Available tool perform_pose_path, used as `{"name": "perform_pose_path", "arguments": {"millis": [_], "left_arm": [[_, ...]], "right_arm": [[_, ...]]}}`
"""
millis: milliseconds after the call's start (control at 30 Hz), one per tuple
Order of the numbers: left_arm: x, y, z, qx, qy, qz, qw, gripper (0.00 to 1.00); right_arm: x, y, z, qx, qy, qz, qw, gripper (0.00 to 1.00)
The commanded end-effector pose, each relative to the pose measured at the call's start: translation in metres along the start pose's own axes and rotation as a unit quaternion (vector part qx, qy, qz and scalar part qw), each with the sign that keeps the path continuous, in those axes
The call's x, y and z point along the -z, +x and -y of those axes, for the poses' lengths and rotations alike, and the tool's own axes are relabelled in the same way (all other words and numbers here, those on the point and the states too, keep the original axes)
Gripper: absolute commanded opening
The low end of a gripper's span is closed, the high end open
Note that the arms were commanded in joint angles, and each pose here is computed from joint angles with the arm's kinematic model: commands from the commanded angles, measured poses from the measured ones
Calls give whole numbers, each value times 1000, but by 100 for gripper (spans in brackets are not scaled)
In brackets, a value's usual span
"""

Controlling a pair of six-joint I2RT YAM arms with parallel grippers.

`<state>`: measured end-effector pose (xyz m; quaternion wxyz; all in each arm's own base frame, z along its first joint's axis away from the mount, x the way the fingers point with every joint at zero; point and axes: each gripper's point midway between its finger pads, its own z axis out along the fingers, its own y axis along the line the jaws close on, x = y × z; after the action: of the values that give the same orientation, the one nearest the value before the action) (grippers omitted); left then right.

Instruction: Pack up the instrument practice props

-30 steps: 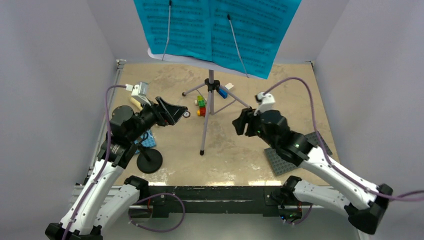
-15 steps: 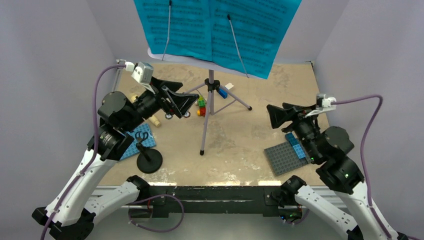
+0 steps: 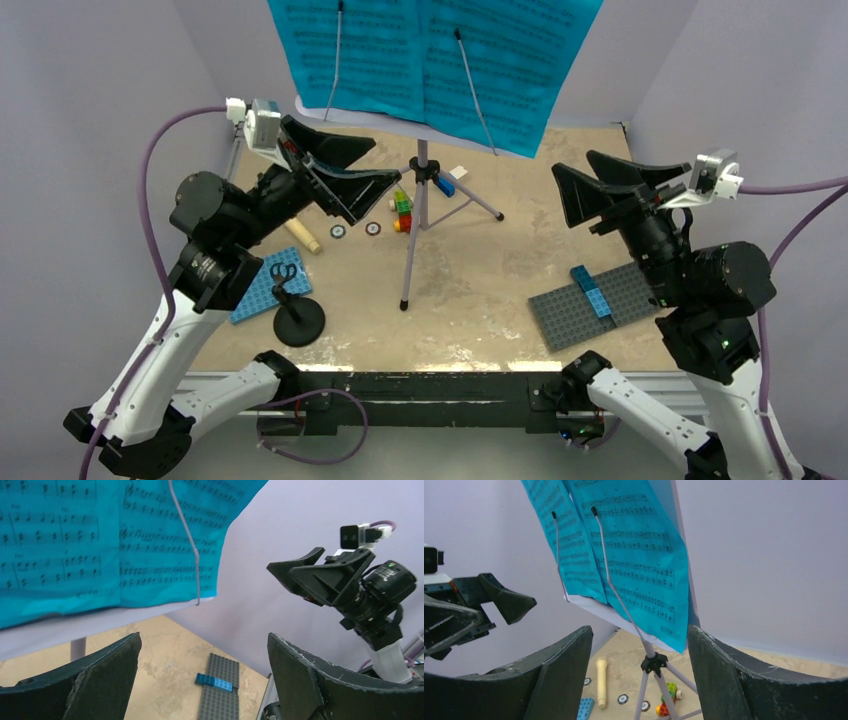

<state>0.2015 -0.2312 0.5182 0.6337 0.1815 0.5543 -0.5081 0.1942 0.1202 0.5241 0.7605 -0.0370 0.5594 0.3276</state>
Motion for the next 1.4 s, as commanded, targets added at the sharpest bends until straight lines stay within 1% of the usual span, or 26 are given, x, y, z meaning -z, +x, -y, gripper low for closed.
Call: {"name": "perform_pose_path", "arguments": {"millis": [0, 133, 233, 300, 400, 500, 600, 667, 867, 1033, 1200, 1367], "left_arm": [[-9, -27, 24, 20, 43, 18, 999, 100], [-22, -31, 25, 35, 51, 13, 998, 99], [-31, -24, 20, 54, 40, -14, 998, 98], [-37, -24, 19, 56, 31, -24, 998, 98], [-45, -24, 19, 49, 22, -27, 998, 98], [-52, -26, 23, 50, 32, -25, 998, 98], [-60, -27, 27, 51, 42, -27, 997, 97], [-70, -21, 24, 54, 37, -37, 997, 94], [-91, -15, 20, 48, 20, -50, 997, 85], [-103, -12, 13, 38, 0, -50, 998, 82], [-109, -13, 10, 36, -5, -46, 998, 80], [-115, -13, 8, 33, -9, -44, 998, 79]], "right_arm": [[-15, -10, -13, 26, -47, 3, 999, 73], [-27, 1, 0, 36, -47, -6, 998, 72], [-32, 10, 13, 9, -41, -14, 999, 71], [-34, 12, 14, -1, -48, -12, 999, 71], [-41, 19, 15, -14, -58, -27, 998, 70], [-45, 23, 15, -23, -64, -32, 997, 66], [-50, 18, 15, -21, -67, -18, 997, 64], [-54, 16, 19, -21, -60, -15, 998, 63], [-63, 9, 27, -17, -40, -2, 999, 56], [-68, 4, 26, -14, -42, 2, 999, 50], [-76, 3, 30, -12, -34, -3, 999, 46], [-80, 6, 32, -11, -35, -6, 999, 37]]}}
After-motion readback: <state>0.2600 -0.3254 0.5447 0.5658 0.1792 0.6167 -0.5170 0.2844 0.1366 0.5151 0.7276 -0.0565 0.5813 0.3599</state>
